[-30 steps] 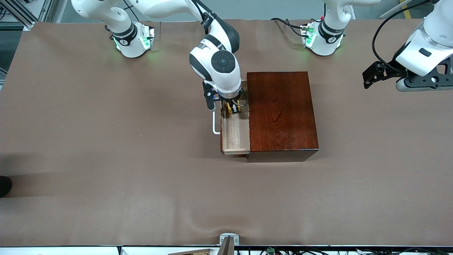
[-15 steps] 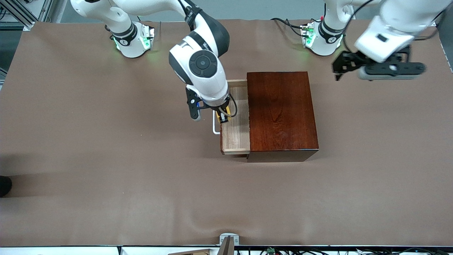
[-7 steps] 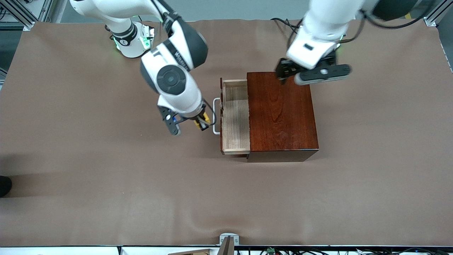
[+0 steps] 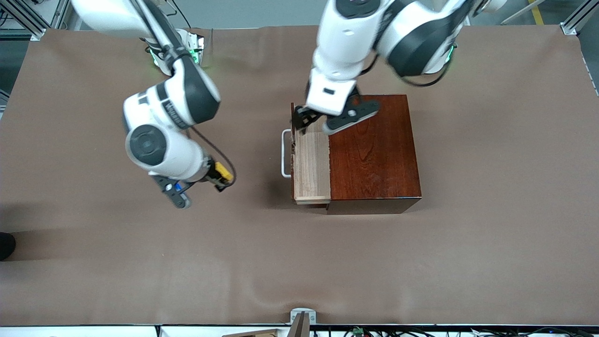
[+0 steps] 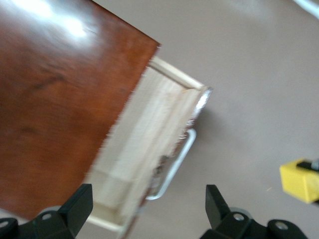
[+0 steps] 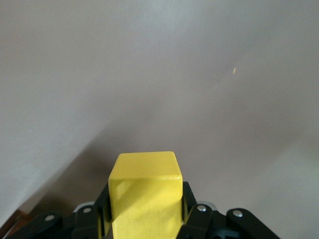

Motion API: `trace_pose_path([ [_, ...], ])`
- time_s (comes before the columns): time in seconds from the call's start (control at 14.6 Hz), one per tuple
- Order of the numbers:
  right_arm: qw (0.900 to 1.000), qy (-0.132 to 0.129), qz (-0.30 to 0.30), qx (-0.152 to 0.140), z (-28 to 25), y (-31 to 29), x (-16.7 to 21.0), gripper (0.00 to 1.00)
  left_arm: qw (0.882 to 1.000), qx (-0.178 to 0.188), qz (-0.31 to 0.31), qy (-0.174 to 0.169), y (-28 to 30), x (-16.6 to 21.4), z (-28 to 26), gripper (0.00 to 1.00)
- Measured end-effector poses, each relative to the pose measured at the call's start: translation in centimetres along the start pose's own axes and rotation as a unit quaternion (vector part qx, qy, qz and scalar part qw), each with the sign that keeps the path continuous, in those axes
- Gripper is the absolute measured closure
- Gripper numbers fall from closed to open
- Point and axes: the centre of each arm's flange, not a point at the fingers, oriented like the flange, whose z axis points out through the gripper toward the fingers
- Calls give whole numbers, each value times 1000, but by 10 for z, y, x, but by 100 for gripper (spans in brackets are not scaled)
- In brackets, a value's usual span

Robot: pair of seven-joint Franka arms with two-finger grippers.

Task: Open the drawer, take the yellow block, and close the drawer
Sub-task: 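Carry the cube away with the right gripper while the left gripper pushes the drawer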

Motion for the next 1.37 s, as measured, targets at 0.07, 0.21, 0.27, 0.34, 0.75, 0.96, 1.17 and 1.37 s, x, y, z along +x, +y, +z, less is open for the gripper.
trace_pose_path([
  [0.07,1000,-4,-15,-3,3,10,17,44,1000,-11,-22,10,12,-10,15,0],
  [0.21,999,-10,-43,-5,5,33,49,44,997,-29,-70,21,32,-28,49,0],
  [0.27,998,-13,-57,-5,5,44,64,44,994,-36,-94,28,40,-36,67,0],
  [0.34,997,-16,-70,-4,4,54,79,44,992,-42,-112,39,49,-45,84,0],
  [0.75,991,6,-132,-17,31,104,138,44,982,-72,-156,76,72,-94,165,0],
  [0.96,984,7,-176,-21,53,127,158,44,981,-60,-160,97,70,-100,196,0],
  [1.17,975,9,-220,-11,69,167,198,44,979,-48,-164,109,67,-109,218,0],
  [1.37,968,13,-250,-5,100,196,215,44,979,-34,-163,113,62,-108,238,0],
])
